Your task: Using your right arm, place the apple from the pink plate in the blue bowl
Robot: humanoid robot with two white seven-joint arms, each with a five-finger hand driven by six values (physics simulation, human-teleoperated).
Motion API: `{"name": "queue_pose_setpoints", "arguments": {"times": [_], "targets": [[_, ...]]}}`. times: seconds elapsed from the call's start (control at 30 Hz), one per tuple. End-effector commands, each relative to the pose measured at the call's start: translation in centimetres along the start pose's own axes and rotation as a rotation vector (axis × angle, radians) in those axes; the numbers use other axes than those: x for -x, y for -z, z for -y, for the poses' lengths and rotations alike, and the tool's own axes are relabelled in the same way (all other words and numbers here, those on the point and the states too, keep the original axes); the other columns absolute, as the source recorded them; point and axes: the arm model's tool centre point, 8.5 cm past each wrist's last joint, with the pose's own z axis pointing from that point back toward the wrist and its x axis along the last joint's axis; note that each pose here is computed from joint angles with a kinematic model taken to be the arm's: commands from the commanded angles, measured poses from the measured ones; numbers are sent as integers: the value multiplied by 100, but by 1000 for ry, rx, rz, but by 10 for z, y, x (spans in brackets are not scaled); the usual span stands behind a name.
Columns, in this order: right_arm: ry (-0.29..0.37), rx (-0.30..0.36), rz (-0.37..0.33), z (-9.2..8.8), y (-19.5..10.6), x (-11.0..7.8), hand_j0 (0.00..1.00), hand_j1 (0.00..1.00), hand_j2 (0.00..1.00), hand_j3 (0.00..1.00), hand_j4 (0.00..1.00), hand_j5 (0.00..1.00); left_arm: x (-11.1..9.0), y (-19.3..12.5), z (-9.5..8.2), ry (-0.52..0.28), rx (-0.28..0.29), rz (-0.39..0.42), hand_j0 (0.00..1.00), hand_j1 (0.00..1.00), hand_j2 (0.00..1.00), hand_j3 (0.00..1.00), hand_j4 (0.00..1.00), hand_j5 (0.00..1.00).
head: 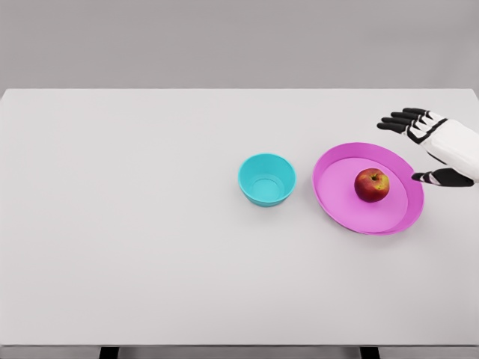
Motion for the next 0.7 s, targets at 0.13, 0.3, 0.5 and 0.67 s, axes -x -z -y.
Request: {"name": "queue_pose_setpoints", "arguments": {"times": [0.13,0.3,0.5,0.67], "targets": [[13,-4,-23,-2,-5,6,100,100,100,100,100,100,0,0,0,0,1,0,100,100,100,100,100,100],[21,-311,-33,-29,-10,10,100,100,100,100,100,100,0,0,0,0,1,0,100,100,100,100,100,100],[0,-344,-39,-19,-3,16,100,100,100,100,100,100,0,0,0,0,1,0,100,100,100,100,100,100],[-14,-463,-40,-19,9,24,100,100,100,100,100,100,0,0,0,0,1,0,100,100,100,100,100,100]]}}
